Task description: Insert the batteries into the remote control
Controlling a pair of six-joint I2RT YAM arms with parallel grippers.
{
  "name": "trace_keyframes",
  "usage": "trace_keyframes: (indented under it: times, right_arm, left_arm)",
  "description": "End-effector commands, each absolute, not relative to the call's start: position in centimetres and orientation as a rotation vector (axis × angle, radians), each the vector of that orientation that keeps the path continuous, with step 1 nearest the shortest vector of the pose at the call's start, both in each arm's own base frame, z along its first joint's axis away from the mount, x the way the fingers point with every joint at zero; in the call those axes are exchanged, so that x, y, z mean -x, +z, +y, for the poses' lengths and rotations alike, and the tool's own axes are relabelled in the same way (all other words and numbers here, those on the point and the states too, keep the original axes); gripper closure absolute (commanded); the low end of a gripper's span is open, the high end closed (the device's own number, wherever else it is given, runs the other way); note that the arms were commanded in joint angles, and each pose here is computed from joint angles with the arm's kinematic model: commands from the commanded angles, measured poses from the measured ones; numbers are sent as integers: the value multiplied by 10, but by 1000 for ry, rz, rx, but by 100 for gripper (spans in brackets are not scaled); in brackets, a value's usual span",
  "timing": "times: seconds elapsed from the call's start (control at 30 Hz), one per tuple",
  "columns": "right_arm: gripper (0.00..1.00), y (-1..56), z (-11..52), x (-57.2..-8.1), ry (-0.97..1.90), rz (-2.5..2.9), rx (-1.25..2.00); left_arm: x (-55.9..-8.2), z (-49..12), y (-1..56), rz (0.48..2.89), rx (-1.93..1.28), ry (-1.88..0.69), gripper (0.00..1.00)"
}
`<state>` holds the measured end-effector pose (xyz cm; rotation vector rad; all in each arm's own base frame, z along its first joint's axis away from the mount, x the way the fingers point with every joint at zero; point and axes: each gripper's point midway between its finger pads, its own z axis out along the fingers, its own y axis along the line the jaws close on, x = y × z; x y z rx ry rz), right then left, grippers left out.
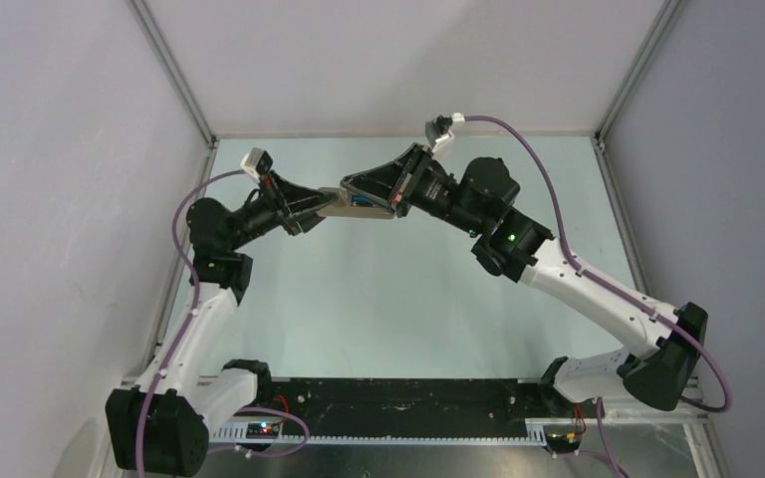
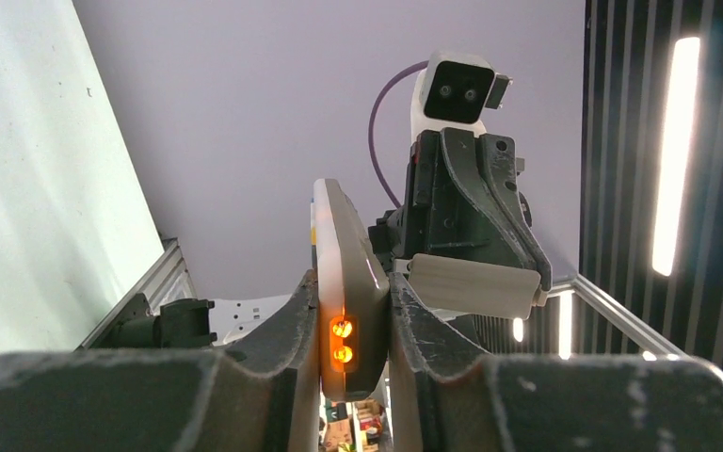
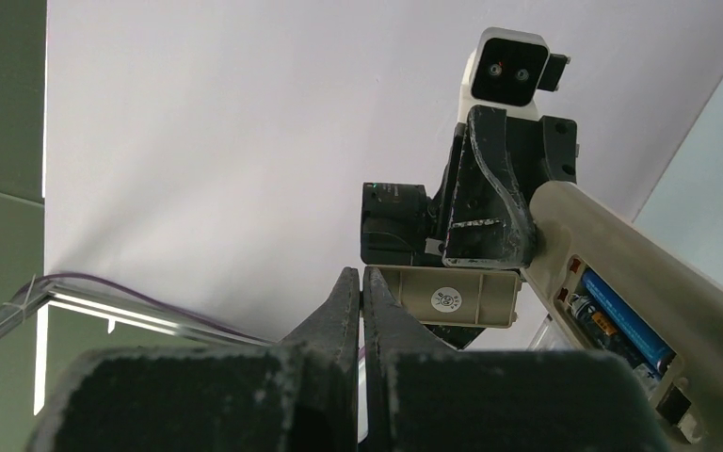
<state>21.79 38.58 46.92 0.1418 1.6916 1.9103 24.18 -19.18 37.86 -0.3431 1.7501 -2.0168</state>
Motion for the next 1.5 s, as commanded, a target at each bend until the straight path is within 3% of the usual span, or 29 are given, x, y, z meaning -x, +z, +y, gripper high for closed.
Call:
trace_keyframes:
  times: [0.0,1.47]
  right_arm:
    - [100,477,386,-218,1934,1654,-127]
    - [100,453,391,-232,1914,1699,-161]
  left_arm:
    - [-232,-190,394,1685,287,-2021,100]
    - [-231,-191,386,1696,293,-2020,100]
